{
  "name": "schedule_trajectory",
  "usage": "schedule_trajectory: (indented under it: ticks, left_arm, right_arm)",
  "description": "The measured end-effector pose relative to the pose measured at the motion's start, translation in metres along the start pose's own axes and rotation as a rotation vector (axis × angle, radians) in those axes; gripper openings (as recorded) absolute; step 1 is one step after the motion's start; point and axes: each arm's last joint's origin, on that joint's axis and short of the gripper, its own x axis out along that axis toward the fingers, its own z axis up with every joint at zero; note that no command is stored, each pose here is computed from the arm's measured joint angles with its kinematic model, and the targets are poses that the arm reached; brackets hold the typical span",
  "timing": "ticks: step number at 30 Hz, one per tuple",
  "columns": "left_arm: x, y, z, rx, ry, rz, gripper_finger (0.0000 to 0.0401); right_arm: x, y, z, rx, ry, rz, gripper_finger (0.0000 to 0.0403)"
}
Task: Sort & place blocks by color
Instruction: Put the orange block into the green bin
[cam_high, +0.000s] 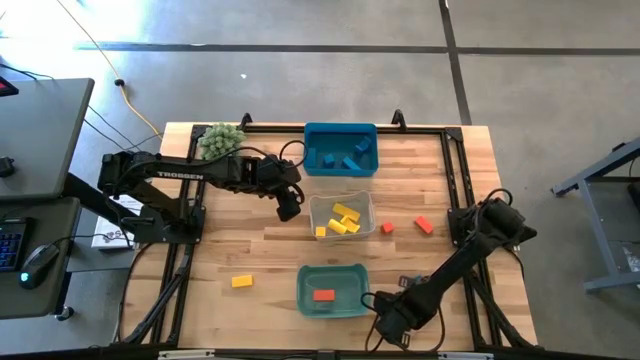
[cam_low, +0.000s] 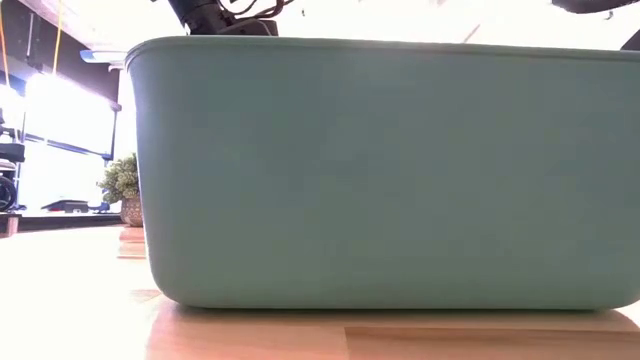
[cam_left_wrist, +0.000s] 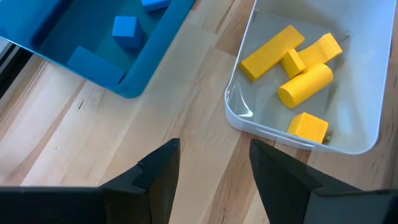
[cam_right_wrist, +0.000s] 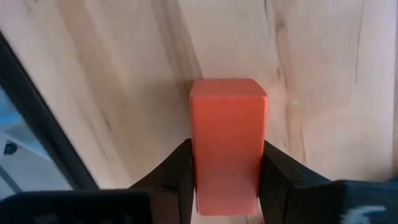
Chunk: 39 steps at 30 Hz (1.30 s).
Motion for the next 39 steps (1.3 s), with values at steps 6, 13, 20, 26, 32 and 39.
schedule_trajectory:
  ticks: [6,13,20,26,32,39]
  left_arm:
    - [0.0,0.0,0.0,0.0,0.002,-0.005,0.0184]
    - [0.0,0.0,0.0,0.0,0.003,-0.008,0.0184]
    - [0.0,0.0,0.0,0.0,0.003,-0.009,0.0184]
    - [0.0,0.0,0.0,0.0,0.004,-0.01,0.0184]
    - [0.0,0.0,0.0,0.0,0.004,-0.01,0.0184]
    - [0.0,0.0,0.0,0.0,0.004,-0.01,0.0184]
  right_arm:
    - [-0.023,-0.003,-0.003,0.042,-0.054,0.011,0.0102]
    - [-0.066,-0.015,-0.006,0.121,-0.214,0.027,0.0102]
    - [-0.106,-0.034,0.005,0.175,-0.427,0.063,0.0102]
    - [-0.127,-0.043,0.028,0.156,-0.615,0.114,0.0102]
    - [-0.132,-0.045,0.06,0.064,-0.727,0.18,0.0102]
    - [-0.122,-0.051,0.078,0.018,-0.677,0.196,0.0102]
